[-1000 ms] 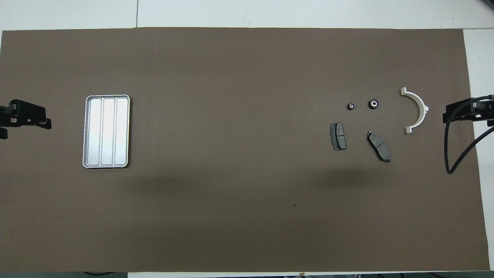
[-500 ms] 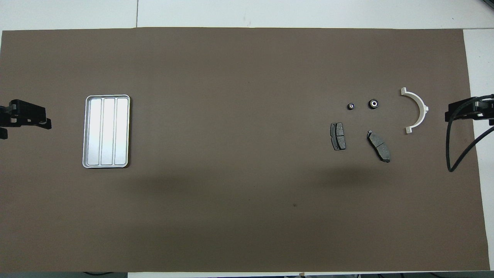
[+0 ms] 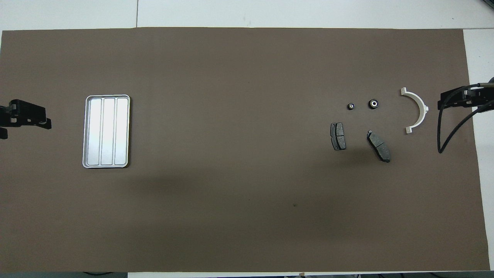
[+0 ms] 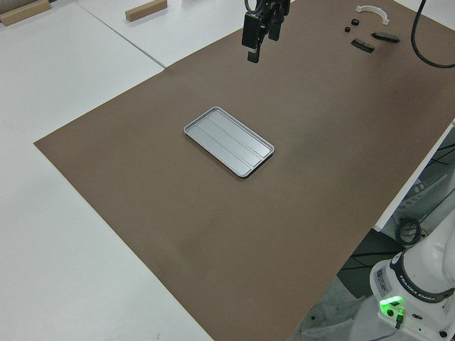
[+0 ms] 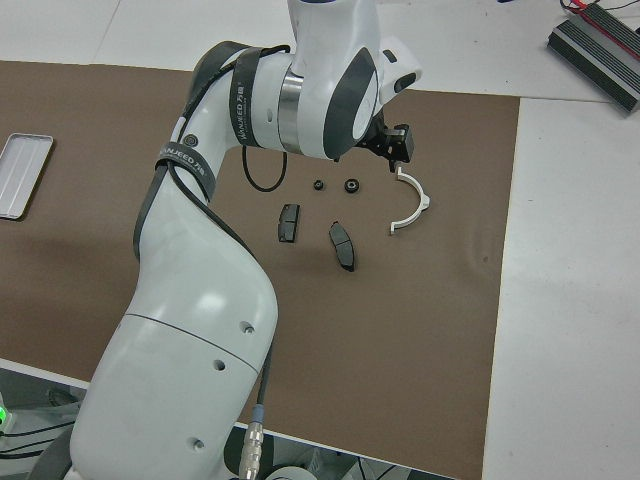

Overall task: Pick bearing gear from pile to tray
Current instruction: 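Reach the right gripper to the black bearing beside the white arc and grasp it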

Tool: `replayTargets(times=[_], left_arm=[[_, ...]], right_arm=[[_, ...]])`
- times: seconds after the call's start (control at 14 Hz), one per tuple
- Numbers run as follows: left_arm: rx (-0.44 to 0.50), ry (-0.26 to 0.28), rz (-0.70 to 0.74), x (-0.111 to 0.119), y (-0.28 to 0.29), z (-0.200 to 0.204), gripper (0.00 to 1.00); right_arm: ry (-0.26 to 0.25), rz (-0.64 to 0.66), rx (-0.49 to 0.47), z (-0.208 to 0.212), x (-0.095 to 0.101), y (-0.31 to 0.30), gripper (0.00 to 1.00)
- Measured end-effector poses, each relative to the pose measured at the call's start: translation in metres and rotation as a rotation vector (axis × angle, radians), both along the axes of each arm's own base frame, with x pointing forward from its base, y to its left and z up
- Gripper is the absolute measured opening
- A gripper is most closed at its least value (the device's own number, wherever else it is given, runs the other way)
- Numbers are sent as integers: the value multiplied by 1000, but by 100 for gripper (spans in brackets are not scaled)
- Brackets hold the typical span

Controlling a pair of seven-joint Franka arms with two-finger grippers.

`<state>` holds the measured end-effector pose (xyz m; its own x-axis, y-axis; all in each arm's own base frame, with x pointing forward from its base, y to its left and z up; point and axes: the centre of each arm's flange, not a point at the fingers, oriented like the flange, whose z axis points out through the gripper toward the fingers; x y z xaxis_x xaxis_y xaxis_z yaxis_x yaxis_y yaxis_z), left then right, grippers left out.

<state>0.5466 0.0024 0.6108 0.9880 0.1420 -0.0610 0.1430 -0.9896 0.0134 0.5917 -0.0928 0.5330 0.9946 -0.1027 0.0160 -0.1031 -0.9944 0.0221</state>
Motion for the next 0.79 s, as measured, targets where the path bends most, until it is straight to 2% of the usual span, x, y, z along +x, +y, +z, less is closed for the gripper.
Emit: replayTargets(times=[0.36,0.57,0.79], left_arm=[[0,0,0,0,0,0,100],[0,0,0,0,0,0,100],[0,0,0,0,0,0,100]], right_arm=[[-21,22,11,-68,39,-2,100],[-38,61,20,-115,61,19,100],[-33,87,28,-148,73,36,100]])
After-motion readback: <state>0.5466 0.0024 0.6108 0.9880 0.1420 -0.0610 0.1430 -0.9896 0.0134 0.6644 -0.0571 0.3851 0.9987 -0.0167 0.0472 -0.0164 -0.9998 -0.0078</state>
